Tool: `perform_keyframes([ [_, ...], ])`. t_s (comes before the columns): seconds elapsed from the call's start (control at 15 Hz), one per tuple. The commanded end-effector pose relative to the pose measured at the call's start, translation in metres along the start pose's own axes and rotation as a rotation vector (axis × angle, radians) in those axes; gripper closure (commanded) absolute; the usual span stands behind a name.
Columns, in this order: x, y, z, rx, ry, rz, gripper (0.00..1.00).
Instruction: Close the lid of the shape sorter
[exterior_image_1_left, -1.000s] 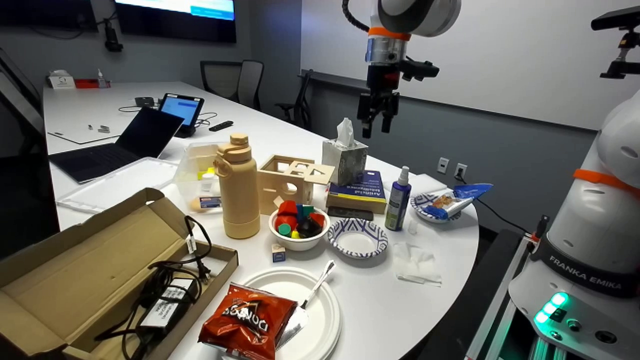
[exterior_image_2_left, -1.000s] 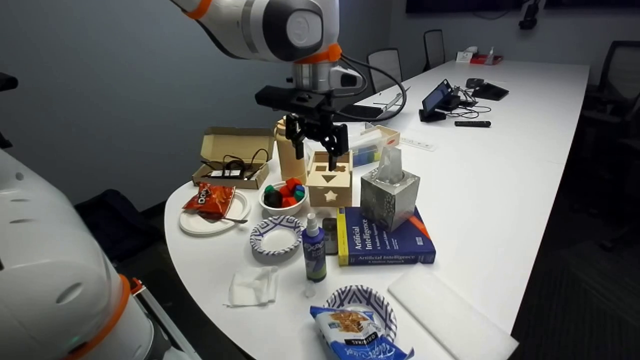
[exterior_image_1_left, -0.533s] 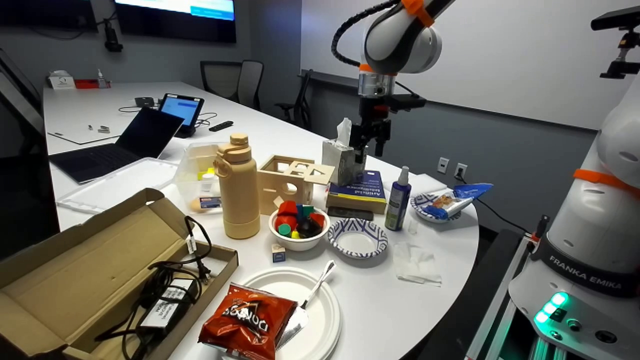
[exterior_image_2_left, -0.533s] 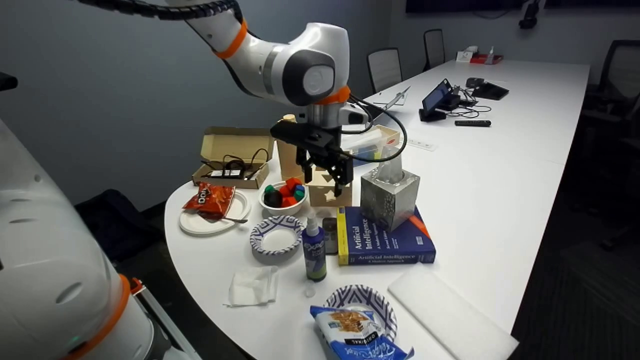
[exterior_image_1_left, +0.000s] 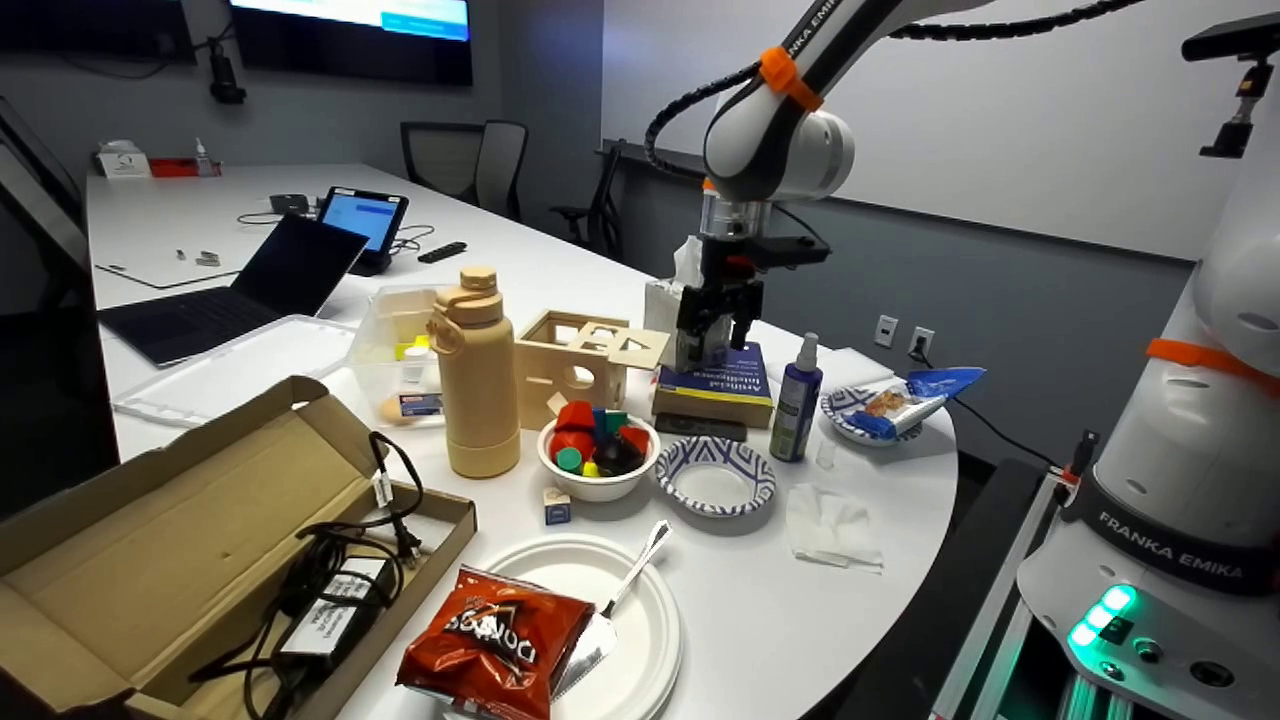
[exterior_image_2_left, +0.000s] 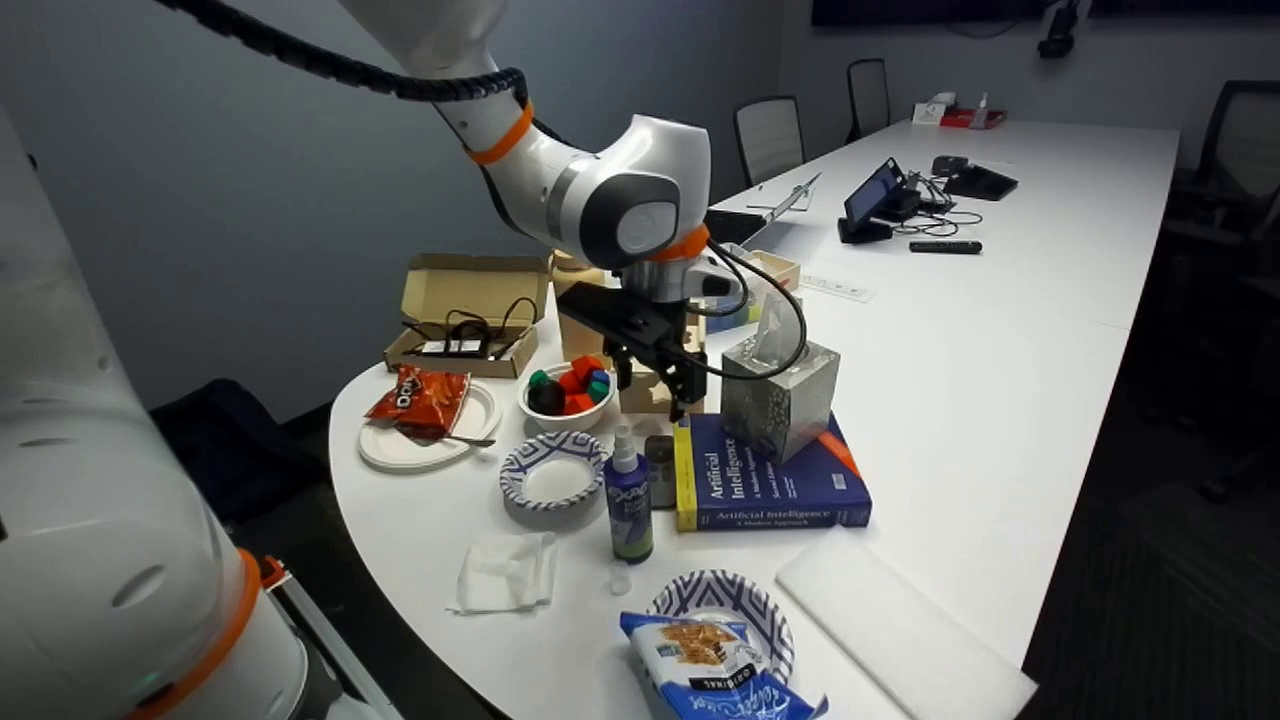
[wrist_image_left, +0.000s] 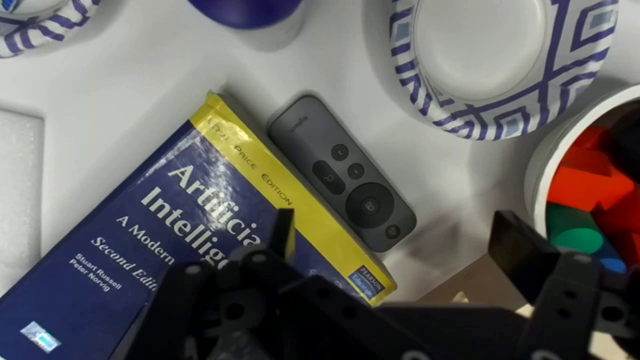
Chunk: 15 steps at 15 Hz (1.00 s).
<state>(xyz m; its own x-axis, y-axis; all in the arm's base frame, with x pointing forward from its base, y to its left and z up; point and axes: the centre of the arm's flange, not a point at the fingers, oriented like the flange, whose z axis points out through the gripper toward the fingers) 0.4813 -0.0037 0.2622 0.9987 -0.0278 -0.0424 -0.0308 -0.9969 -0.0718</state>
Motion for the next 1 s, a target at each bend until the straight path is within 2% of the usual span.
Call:
perform_keyframes([
  [0.0, 0.021, -0.003, 0.011, 0.020, 0.020, -0.010, 0.00],
  [0.93, 0.064, -0.013, 0.027, 0.012, 0.060, -0.077, 0.00],
])
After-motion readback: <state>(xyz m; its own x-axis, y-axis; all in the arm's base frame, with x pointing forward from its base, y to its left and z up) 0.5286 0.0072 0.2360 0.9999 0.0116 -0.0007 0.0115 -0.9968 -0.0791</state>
